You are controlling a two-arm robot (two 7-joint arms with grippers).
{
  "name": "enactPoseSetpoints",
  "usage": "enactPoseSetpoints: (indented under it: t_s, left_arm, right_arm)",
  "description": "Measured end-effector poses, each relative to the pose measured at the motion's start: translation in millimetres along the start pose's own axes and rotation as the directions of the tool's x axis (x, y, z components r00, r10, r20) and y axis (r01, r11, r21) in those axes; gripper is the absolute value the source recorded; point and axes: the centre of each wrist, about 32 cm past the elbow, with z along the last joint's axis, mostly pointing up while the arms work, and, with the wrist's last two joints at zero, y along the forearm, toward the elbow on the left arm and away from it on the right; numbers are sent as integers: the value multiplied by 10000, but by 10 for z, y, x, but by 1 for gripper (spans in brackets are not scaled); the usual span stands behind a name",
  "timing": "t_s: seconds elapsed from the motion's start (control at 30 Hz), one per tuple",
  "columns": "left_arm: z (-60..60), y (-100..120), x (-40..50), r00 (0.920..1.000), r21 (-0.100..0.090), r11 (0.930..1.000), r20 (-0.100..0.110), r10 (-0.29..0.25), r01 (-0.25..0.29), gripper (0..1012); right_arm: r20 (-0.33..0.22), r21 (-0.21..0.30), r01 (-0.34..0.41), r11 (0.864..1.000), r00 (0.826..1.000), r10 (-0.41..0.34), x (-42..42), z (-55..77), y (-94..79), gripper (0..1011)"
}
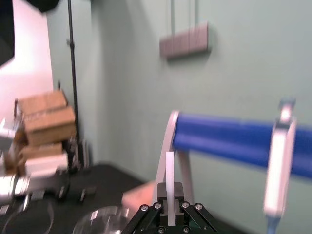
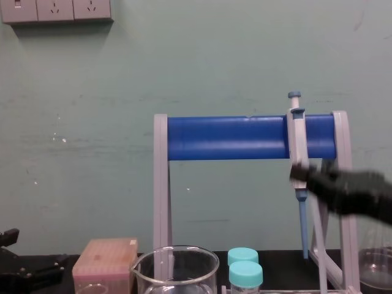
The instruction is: Pick up the stirring rod with one hand, then place it down.
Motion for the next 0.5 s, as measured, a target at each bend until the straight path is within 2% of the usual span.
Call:
enactPoseSetpoints:
  t_s: [0.07,0.1,0.17,0.2,0.3,0.37,0.5]
  left_arm:
    - [0,0,0,10000,1,10000,0,0,0,1000]
    - [0,0,0,10000,0,10000,0,0,0,1000]
    - [0,0,0,10000,1,10000,0,0,0,1000]
    - [0,0,0,10000,0,10000,0,0,0,1000]
    - [0,0,0,10000,0,10000,0,0,0,1000]
    - [0,0,0,10000,0,10000,1,0,0,1000]
    - [0,0,0,10000,1,10000,0,0,0,1000]
  right_arm:
    - [92,418,57,9991,9999,-61,24,41,35,70]
    - [116,877,149,9960,9998,-159,46,82,71,70]
    - [88,1334,258,9907,9996,-272,66,132,111,70]
    - [76,1863,364,9818,9992,-385,85,199,158,70]
    - [135,2547,422,9661,9988,-472,109,306,219,70]
    - [228,2889,389,9566,9986,-475,124,378,244,70]
    - [348,3108,342,9499,9983,-473,137,439,253,70]
